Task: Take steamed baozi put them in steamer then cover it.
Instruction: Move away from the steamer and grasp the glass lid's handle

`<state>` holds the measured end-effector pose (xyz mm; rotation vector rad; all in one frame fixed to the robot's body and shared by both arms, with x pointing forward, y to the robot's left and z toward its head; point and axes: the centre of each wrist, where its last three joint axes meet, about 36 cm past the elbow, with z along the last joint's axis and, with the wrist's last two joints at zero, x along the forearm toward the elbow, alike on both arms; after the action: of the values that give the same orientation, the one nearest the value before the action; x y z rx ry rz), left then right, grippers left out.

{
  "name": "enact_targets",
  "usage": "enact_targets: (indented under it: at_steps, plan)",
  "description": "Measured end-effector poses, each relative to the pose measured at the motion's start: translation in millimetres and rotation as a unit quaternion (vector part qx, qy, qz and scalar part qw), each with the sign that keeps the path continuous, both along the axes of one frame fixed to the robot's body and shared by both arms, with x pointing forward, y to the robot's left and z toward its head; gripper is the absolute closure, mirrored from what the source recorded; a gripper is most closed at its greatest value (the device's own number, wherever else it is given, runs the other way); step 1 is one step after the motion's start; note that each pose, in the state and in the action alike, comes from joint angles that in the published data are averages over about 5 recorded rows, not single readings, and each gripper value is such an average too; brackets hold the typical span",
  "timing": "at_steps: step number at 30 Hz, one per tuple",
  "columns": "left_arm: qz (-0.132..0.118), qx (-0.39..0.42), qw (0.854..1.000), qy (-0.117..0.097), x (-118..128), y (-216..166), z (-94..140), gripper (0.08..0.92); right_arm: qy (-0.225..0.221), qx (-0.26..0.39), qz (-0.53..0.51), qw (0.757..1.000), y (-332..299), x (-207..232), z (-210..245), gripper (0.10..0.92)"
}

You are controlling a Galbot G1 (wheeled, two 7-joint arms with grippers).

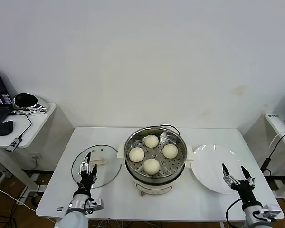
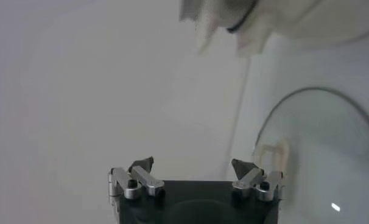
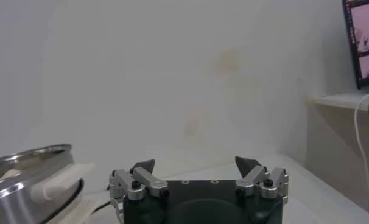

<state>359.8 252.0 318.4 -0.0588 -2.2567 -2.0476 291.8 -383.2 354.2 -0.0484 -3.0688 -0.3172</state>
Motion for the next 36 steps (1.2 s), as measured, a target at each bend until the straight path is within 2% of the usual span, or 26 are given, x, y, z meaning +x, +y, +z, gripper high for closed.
enact_targets:
  at_steps: [17, 36]
  plan:
    - [0.03, 0.048, 0.998, 0.026, 33, 3, -21, 0.177, 0.001, -0.006, -0.017, 1.0, -3, -1, -2, 0.2]
    - [0.048, 0.048, 0.997, 0.04, 53, 2, -28, 0.177, 0.009, -0.004, -0.027, 1.0, -5, -2, -10, 0.2]
